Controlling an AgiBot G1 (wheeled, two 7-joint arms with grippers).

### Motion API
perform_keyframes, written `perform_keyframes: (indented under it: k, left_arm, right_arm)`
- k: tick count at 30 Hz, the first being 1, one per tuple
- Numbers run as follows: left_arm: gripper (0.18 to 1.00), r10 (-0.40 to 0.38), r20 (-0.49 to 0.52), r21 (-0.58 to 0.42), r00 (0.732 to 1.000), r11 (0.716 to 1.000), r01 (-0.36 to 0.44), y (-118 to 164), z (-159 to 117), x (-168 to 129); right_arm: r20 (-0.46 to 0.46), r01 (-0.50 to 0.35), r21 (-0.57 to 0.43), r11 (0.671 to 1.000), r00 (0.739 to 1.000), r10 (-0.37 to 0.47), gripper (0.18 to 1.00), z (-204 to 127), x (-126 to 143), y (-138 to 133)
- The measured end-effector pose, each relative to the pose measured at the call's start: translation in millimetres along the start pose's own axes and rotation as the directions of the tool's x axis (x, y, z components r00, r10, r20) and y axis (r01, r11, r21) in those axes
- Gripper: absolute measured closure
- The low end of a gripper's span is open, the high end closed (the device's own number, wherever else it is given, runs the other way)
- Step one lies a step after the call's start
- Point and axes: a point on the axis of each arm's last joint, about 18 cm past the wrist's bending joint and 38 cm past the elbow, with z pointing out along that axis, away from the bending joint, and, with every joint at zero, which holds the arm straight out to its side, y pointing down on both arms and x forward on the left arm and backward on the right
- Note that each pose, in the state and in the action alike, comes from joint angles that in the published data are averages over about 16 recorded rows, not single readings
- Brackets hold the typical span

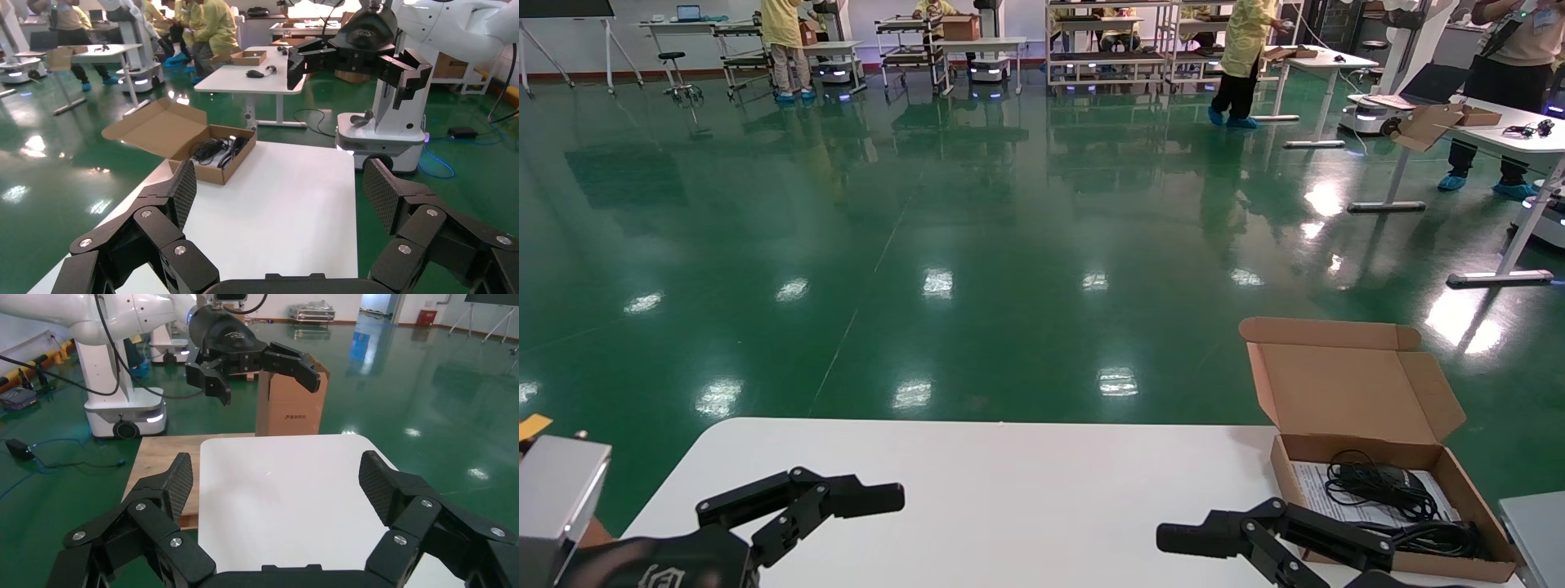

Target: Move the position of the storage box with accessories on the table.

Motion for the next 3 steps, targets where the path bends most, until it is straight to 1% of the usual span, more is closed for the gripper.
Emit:
perform_keyframes:
  k: [3]
  left_arm:
    - [0.184,0.000,0.000,0.000,1.000,1.000,0.000,0.0,0.0,0.0]
  right_arm:
    - [-0.001,0.000,0.000,1.000,1.000,0.000,0.178,0.0,0.2,0.1]
